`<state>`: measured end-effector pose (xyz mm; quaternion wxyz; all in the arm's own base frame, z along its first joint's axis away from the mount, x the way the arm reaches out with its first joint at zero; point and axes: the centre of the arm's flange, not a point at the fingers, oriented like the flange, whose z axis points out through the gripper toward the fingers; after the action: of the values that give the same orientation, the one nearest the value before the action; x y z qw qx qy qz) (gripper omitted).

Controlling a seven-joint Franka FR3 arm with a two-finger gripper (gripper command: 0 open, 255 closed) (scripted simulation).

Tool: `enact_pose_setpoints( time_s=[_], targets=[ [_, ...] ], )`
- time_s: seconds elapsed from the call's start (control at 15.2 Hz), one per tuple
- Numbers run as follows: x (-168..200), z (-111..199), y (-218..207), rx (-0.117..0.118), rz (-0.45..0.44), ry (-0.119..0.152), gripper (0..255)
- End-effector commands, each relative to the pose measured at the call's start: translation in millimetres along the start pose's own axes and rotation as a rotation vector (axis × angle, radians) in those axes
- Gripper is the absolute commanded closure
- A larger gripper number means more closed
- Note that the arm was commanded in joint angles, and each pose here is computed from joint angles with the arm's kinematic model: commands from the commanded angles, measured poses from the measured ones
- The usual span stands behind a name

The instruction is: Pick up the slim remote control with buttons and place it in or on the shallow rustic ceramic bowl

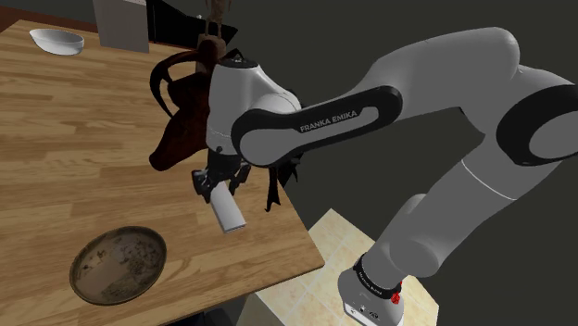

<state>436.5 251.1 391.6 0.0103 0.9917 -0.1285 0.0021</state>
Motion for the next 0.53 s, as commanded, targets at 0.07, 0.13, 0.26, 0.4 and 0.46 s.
enact_pose_setpoints(
  time_s=[0.07,0.13,0.26,0.4,0.46],
  targets=[
    [1,-18,0,0.002,0.0,0.002,255],
    [1,-24,1,0.002,0.0,0.002,255],
    [1,-34,1,0.002,0.0,0.002,255],
    [1,-45,1,0.002,0.0,0.002,255],
    [1,-50,1,0.002,0.0,0.002,255]
  ],
)
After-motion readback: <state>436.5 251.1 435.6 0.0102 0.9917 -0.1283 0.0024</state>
